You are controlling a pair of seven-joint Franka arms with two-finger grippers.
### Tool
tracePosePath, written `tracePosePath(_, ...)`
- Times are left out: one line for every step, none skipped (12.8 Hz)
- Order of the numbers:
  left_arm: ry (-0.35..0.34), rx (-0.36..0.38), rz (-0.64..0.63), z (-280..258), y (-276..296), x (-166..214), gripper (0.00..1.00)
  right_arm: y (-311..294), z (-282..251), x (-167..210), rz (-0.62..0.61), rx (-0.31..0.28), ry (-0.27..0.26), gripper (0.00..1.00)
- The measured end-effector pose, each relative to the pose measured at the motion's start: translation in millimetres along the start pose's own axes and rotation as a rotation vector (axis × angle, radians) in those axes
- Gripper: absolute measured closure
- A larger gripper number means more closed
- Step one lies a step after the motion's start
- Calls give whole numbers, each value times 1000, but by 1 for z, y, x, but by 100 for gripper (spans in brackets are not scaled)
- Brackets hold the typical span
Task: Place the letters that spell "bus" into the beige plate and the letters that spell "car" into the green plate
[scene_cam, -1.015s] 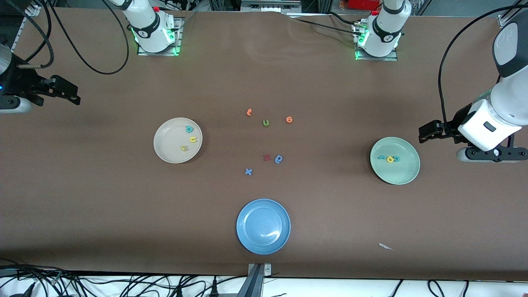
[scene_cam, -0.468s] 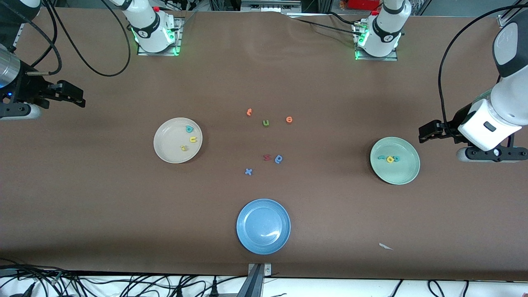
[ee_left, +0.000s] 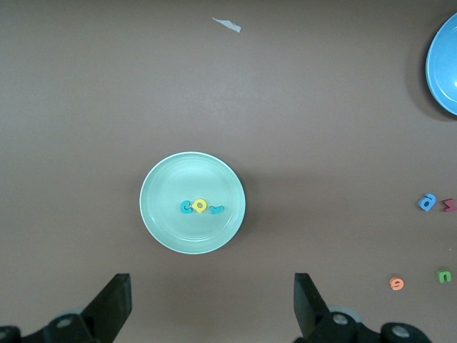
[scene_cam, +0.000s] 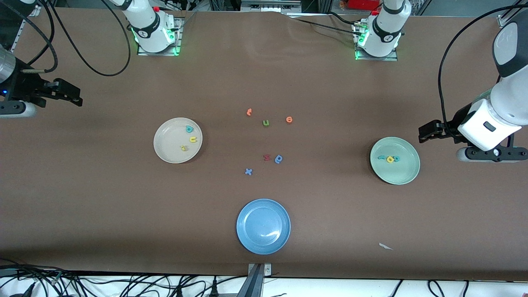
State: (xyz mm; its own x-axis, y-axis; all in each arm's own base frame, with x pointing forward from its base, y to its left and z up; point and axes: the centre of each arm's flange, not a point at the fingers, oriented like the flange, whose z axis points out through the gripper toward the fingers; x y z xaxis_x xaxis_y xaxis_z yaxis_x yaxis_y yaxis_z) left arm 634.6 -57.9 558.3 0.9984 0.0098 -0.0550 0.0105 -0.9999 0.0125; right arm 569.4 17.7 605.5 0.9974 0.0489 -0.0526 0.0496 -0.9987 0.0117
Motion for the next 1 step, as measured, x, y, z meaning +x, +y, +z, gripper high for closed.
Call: tracePosePath(0,0,0,0,0,0,0,1,-4,0,1,0,7,0)
